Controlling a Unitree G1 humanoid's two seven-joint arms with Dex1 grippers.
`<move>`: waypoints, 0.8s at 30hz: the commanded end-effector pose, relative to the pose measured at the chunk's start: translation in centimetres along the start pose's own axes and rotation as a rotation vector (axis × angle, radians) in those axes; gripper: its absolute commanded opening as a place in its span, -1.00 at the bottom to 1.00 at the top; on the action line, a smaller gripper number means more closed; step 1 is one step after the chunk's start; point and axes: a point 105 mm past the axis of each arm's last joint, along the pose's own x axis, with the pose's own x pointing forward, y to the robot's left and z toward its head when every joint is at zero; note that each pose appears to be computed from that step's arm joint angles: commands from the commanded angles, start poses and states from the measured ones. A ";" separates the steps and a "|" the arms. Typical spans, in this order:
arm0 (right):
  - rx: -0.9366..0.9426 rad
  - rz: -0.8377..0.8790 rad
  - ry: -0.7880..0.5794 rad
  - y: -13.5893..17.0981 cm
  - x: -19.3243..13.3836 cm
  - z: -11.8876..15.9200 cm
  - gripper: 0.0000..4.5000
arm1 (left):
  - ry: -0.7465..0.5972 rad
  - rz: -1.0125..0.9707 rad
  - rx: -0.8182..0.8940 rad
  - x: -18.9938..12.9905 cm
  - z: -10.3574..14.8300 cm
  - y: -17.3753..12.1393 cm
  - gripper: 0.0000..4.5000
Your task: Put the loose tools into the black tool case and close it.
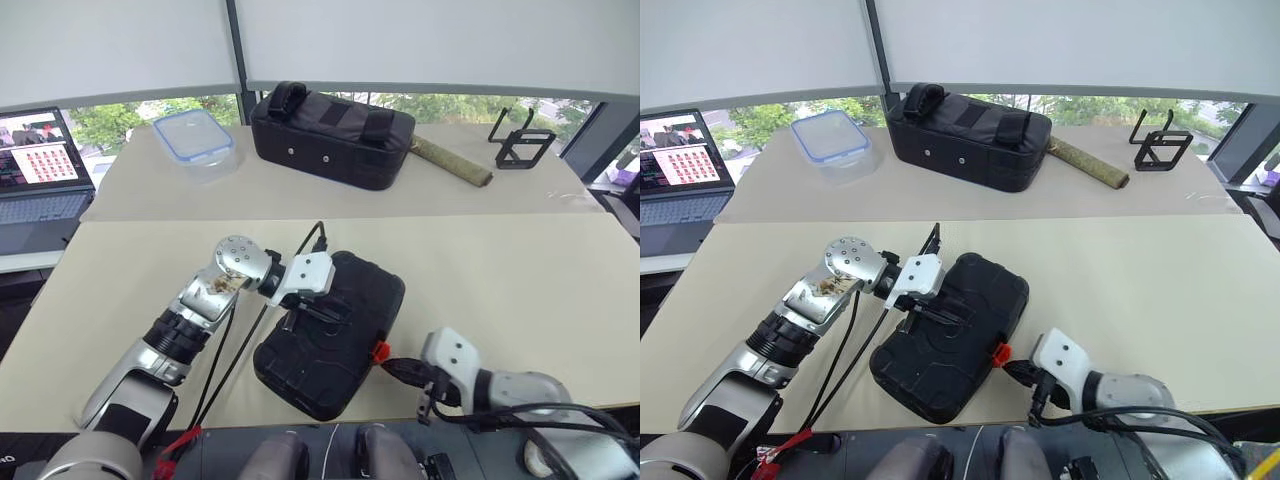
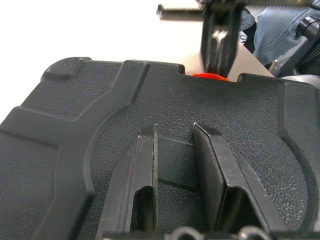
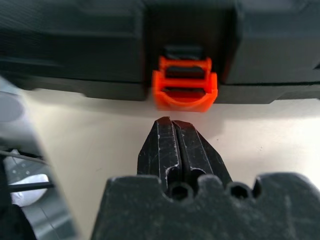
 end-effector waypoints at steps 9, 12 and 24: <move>-0.023 0.002 -0.210 0.3 -1.7 5.3 -1.00 | 0.106 -0.062 -0.033 0.9 -2.7 -1.2 -0.46; -0.018 0.017 -0.214 0.8 -2.0 5.7 -1.00 | 0.102 -0.060 -0.033 1.1 -2.7 -1.2 -0.46; -0.057 0.045 -0.086 1.0 -3.8 3.1 -1.00 | 0.093 -0.020 -0.041 0.8 -3.0 -0.6 -0.46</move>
